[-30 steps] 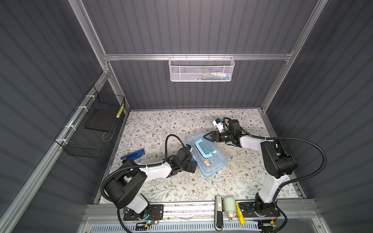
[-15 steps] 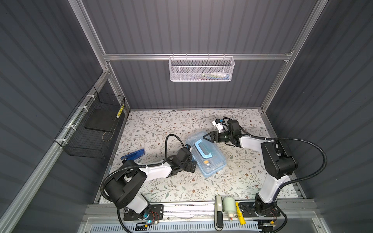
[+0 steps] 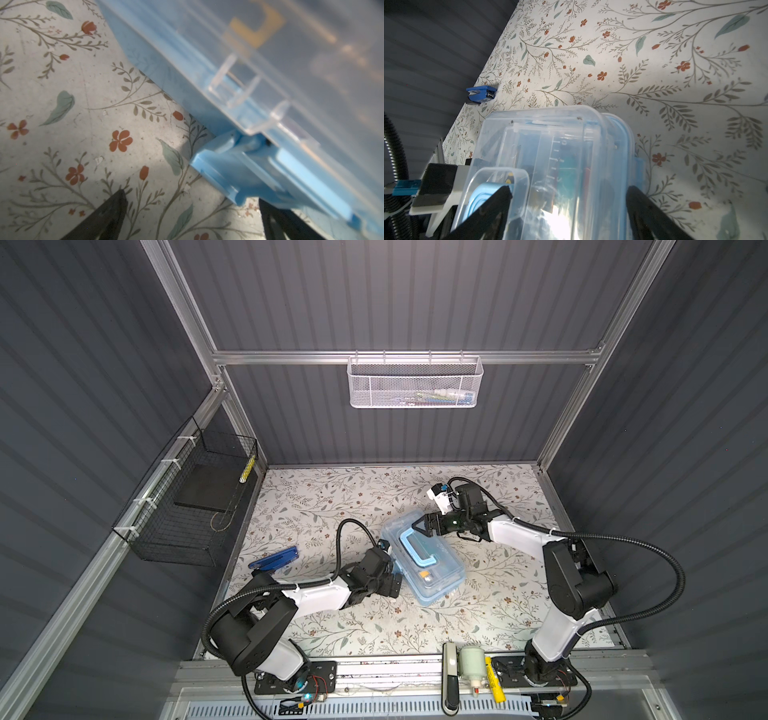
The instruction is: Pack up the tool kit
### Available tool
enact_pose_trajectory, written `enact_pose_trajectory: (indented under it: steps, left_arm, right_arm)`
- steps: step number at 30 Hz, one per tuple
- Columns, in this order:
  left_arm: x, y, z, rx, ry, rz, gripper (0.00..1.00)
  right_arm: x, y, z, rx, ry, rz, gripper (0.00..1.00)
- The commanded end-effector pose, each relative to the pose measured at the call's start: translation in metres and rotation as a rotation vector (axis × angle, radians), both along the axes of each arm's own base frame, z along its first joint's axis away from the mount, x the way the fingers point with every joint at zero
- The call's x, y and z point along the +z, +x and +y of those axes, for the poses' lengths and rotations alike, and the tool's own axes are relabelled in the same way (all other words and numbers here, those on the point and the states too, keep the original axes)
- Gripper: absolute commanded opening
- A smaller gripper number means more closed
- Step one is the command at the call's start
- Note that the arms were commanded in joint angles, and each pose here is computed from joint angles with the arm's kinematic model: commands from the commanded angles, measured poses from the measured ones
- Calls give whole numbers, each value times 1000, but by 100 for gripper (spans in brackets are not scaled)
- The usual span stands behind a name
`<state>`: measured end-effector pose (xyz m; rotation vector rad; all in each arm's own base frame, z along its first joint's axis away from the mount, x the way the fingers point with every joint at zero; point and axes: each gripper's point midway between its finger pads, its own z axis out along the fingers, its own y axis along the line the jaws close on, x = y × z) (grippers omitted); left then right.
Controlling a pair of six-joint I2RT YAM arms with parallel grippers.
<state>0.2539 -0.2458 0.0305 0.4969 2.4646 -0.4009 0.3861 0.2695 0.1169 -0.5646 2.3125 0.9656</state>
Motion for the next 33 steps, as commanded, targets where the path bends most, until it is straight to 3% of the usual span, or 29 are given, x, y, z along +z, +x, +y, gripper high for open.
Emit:
enact_pose_trajectory:
  steps: [1, 17, 33]
  left_arm:
    - [-5, -5, 2, 15, -5, 23, 99]
    - [19, 1, 34, 128, 83, -43, 95]
    - [47, 3, 47, 175, 73, -111, 64]
  right_arm:
    - [-37, -19, -12, -19, -99, 111, 87]
    - [-31, -20, -6, -22, -45, 122, 87]
    - [-30, -24, -5, -12, -31, 129, 87]
